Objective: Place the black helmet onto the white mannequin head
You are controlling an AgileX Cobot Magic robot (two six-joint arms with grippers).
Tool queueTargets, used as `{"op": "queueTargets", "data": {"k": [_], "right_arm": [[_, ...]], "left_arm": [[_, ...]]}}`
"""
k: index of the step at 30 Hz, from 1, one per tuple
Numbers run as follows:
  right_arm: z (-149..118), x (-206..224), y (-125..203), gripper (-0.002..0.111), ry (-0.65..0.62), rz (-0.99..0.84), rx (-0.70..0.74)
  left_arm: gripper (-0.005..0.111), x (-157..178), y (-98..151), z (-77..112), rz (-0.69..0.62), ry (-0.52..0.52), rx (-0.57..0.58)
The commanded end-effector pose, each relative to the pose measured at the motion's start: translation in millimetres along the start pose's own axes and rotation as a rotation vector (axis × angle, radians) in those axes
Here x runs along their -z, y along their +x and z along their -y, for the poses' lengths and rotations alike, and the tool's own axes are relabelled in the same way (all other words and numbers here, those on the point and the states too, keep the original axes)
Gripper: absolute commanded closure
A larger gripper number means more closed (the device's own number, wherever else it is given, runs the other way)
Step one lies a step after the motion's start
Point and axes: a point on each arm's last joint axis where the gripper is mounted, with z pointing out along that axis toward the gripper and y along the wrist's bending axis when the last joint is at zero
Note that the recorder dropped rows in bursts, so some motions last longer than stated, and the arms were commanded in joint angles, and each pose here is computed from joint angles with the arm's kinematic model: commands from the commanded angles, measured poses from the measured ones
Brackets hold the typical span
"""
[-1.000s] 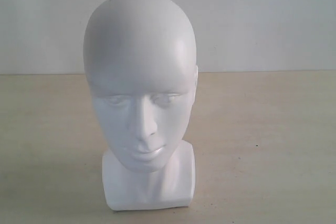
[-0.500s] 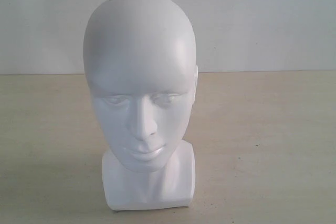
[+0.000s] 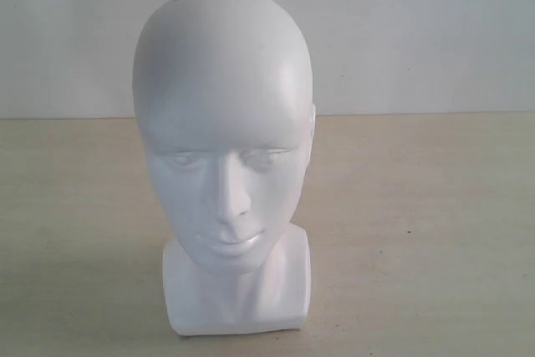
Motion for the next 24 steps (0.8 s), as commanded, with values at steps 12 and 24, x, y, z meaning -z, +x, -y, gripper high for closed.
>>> {"op": "queueTargets", "data": {"k": [12,24], "right_arm": [[0.0,0.5,-1.0,0.108,0.000,0.012,0.002],[0.0,0.5,-1.0,0.108,0.000,0.012,0.002]], "left_arm": [[0.102,-66.9,36.4,27.9,-0.139,0.663,0.348],[0.102,-81.2,40.2,23.1,-0.070,0.941,0.568]]}}
